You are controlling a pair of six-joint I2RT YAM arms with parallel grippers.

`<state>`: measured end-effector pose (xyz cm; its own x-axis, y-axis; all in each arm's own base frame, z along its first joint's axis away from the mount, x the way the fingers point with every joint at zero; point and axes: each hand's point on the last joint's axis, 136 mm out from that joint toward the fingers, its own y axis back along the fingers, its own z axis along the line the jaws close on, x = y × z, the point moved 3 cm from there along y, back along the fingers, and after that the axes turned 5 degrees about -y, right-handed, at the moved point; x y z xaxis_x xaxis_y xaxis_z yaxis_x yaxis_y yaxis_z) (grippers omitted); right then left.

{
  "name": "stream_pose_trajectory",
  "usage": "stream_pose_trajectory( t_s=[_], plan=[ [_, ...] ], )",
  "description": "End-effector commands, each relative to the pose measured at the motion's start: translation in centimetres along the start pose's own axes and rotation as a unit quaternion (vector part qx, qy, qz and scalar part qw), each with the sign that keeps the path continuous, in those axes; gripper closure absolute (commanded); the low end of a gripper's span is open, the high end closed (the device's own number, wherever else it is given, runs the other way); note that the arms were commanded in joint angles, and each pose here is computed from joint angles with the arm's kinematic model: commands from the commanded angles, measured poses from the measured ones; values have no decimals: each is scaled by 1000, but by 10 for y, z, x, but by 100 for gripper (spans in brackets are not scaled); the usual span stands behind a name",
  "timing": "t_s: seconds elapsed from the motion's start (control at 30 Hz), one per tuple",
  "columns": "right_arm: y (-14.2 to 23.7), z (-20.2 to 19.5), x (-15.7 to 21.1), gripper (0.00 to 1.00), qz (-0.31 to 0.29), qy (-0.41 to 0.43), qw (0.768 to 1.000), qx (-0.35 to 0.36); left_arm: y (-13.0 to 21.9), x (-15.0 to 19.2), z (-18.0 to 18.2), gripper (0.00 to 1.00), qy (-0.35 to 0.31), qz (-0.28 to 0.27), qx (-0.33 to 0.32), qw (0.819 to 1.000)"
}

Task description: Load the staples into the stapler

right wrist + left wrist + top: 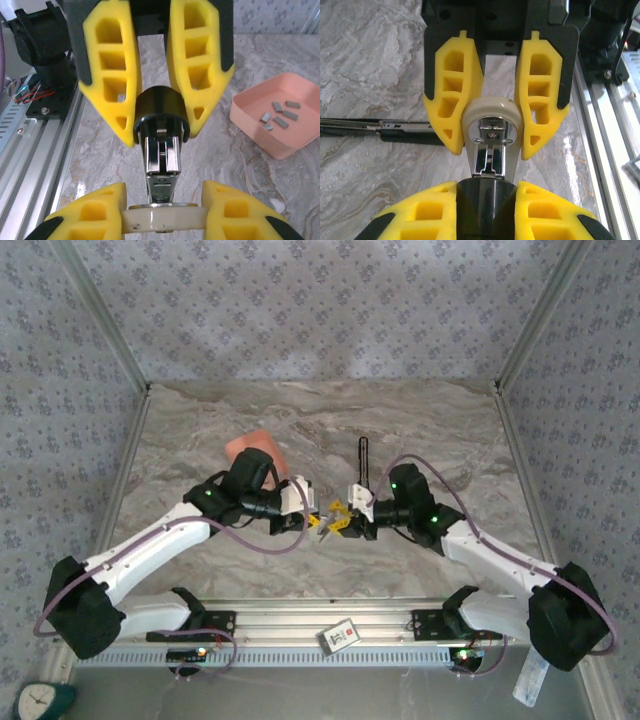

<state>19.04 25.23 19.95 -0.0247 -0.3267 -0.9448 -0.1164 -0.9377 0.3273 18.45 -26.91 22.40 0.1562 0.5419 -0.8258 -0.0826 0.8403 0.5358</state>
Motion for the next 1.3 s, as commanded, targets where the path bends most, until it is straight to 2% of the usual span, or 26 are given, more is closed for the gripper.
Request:
stream_pose_trajectory(
  t_s=[0.0,0.2,0.33,0.5,0.67,0.8,1.13,1.2,1.27],
  plan=[
    [17,-15,26,85,-6,-41,998,49,38,-45,12,100,-9,-98,-33,995],
    [35,-25,59,86,-7,-87,991,98,80,-58,33,100,20,-150,-84,985],
    [38,-34,68,88,-16,-114,985,125,106,-71,48,100,36,-184,-122,975],
    [32,-36,77,88,-7,-132,983,128,132,-91,59,100,41,-220,-156,962],
    [25,-36,86,88,-16,-139,982,129,144,-108,65,100,44,-255,-170,951],
    [16,-35,97,88,4,-152,980,128,155,-121,70,100,39,-275,-192,941],
    [2,-43,106,85,10,-163,978,131,173,-142,72,100,11,-291,-212,933],
    [-1,-46,108,81,12,-167,977,133,173,-142,72,100,9,-291,-213,933],
    [-2,-49,108,74,11,-169,976,135,173,-142,71,100,6,-290,-213,933]
  ],
)
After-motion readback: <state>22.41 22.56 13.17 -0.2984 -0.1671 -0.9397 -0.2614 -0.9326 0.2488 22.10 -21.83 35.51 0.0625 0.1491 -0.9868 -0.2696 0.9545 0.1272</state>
